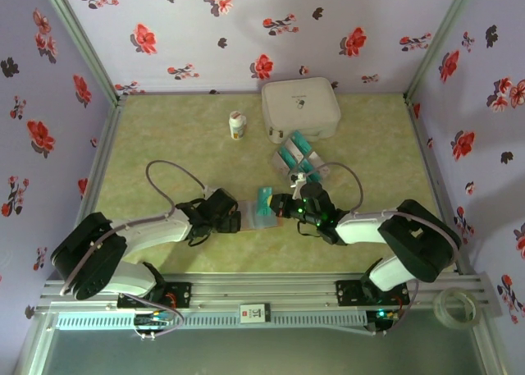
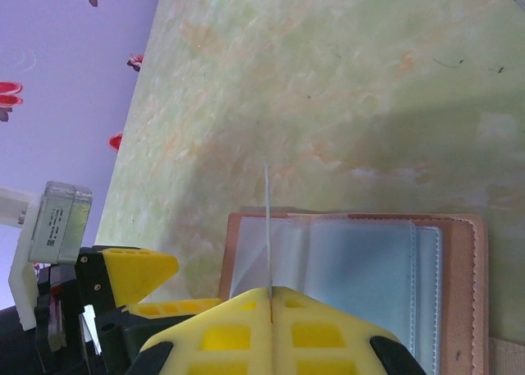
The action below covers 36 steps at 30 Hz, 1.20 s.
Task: Put the credit cards into the card holder
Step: Insert the credit card into the card slot.
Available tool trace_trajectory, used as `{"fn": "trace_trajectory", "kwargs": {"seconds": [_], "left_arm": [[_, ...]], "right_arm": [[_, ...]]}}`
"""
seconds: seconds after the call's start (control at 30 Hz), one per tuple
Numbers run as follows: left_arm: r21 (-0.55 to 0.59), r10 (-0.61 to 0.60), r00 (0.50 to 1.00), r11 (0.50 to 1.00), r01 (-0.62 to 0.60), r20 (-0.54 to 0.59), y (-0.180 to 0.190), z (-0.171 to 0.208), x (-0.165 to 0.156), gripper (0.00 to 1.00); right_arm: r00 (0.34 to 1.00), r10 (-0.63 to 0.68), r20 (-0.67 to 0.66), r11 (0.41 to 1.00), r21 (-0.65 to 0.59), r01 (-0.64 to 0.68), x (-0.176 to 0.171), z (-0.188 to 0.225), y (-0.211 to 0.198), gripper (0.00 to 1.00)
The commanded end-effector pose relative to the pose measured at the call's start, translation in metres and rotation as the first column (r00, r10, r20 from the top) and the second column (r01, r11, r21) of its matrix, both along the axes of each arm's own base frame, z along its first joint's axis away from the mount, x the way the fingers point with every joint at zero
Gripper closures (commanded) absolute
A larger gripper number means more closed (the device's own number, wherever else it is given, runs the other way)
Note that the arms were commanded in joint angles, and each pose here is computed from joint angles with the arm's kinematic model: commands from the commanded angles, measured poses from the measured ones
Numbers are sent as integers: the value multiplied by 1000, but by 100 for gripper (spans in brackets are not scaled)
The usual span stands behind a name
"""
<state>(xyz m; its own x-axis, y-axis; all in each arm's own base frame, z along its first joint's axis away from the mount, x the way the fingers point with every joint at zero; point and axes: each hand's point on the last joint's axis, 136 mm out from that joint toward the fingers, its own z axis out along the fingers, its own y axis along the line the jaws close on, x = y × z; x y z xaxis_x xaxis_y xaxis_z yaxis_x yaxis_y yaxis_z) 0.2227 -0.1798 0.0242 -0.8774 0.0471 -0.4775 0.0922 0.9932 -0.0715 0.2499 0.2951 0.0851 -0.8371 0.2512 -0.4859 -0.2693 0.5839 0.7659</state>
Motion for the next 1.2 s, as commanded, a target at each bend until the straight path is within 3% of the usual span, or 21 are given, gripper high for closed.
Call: {"fn": "trace_trajectory", "kwargs": {"seconds": [0.0,1.17], "left_arm": [[37,12,1000,999,-12,-3,8,-7,0,0],[87,16,1000,996,-16,-7,16,-15,0,0]], "right_arm": [[1000,9,3,1000,17,-9,-3,0,4,100],[997,72,-32,995,70,-70,-5,-19,27,100]]}}
